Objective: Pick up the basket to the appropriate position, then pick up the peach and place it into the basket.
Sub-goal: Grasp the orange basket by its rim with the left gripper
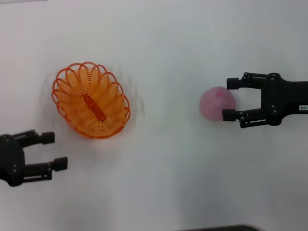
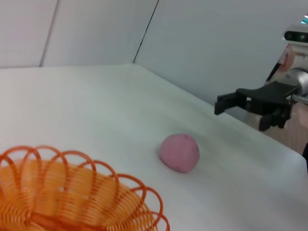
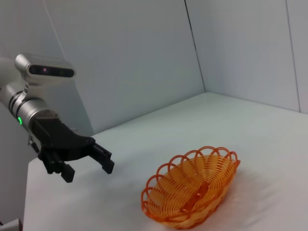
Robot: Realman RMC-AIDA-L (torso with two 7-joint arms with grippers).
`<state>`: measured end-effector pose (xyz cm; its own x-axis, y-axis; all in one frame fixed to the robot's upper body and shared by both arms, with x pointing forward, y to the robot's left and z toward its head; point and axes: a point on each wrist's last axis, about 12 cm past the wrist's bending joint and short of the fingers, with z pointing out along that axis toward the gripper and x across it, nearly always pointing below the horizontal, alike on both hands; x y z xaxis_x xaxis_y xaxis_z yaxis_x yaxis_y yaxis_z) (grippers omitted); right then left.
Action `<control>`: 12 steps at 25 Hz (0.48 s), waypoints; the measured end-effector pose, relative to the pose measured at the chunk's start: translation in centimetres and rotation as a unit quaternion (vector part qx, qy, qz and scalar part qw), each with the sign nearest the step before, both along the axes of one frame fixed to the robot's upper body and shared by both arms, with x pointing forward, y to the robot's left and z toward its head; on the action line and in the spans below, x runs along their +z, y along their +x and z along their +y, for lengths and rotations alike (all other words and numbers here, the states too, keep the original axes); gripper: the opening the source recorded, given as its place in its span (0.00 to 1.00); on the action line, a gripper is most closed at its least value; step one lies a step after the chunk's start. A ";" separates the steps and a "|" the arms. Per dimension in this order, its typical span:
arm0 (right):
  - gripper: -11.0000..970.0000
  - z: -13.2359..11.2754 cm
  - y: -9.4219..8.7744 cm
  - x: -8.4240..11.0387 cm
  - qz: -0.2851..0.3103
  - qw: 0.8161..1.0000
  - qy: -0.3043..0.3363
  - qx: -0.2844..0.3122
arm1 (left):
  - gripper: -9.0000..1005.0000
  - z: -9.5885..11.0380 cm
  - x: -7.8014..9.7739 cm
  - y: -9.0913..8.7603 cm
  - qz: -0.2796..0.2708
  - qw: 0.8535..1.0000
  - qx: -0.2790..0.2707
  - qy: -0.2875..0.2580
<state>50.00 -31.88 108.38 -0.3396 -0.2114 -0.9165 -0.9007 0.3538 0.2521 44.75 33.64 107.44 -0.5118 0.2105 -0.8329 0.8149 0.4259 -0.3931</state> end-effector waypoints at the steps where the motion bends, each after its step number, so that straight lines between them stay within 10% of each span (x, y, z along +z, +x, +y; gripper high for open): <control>1: 0.97 0.0 0.0 0.0 0.000 1.000 0.000 0.000 | 0.85 0.0 0.4 0.3 -0.003 1.000 -0.001 0.001; 12: 0.97 -0.1 0.2 0.3 -0.004 1.000 -0.008 0.005 | 0.85 -0.9 3.5 4.2 -0.022 0.999 -0.017 0.021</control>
<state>50.20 -32.01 108.68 -0.3292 -0.2294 -0.9160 -0.9065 0.3484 0.2385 48.91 32.77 110.94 -0.4658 0.2630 -0.8449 0.8460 0.4124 -0.3381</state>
